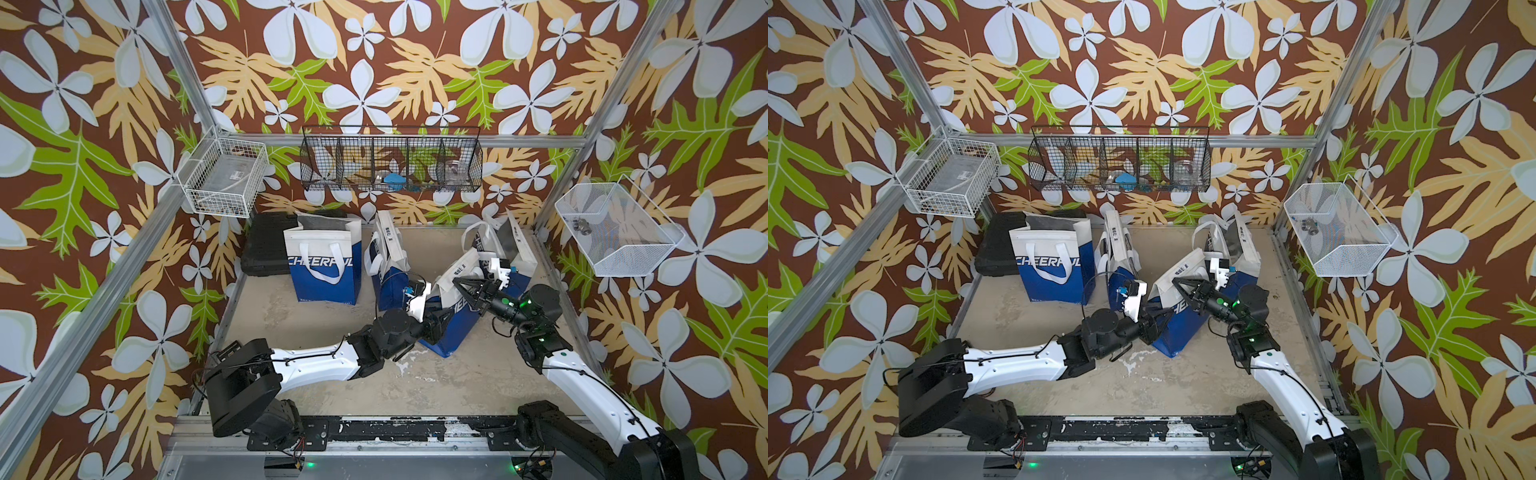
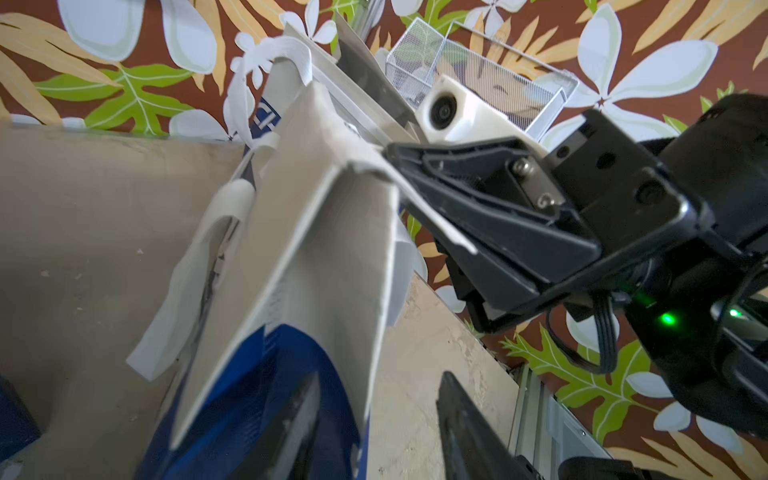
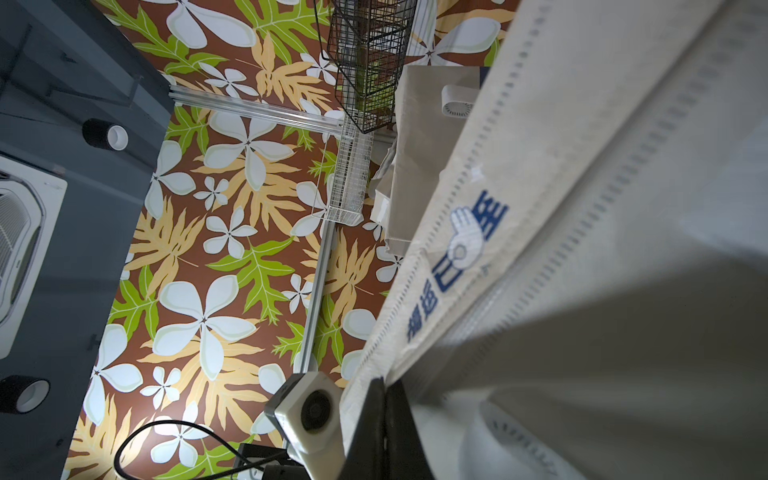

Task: Open the takeout bag
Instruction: Open the takeout bag at the center of the board.

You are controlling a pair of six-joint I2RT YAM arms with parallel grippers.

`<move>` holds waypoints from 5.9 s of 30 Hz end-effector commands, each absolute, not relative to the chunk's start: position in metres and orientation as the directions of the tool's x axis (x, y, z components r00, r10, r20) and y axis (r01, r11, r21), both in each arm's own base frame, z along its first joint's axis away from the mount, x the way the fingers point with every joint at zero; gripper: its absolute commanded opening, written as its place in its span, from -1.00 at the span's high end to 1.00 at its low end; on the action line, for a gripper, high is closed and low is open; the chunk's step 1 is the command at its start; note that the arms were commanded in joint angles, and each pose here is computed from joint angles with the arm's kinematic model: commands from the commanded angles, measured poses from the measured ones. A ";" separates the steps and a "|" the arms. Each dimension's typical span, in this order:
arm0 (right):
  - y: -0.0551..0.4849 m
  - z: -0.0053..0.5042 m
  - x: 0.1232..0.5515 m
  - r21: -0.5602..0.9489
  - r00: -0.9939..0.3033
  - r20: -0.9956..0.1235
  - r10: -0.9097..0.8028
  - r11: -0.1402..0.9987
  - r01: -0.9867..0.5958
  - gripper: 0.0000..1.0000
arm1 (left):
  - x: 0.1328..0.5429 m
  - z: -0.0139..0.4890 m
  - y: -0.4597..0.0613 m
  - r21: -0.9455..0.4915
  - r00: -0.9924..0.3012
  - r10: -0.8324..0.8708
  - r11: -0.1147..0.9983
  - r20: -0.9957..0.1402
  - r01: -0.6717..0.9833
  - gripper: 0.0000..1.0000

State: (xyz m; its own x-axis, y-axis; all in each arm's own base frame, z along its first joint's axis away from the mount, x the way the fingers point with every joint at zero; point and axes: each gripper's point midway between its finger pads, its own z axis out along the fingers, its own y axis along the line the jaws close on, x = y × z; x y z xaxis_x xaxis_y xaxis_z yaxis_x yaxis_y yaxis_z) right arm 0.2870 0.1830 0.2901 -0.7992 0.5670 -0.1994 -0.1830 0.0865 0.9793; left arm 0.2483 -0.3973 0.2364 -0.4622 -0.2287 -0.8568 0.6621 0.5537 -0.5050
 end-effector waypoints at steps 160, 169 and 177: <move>0.255 0.228 0.228 0.612 -0.762 -0.561 0.323 0.781 -0.120 -0.12 | 0.196 0.330 -0.325 -0.449 -0.359 -0.275 0.632 -0.892 0.632 1.00; 0.240 0.220 0.234 0.489 -0.752 -0.604 0.264 0.868 -0.089 1.00 | 0.197 0.323 -0.320 -0.444 -0.354 -0.275 0.655 -0.894 0.612 1.00; 0.160 0.198 0.240 0.521 -0.695 -0.604 0.390 0.853 0.026 1.00 | 0.225 0.326 -0.260 -0.511 -0.320 -0.412 0.785 -0.853 0.351 1.00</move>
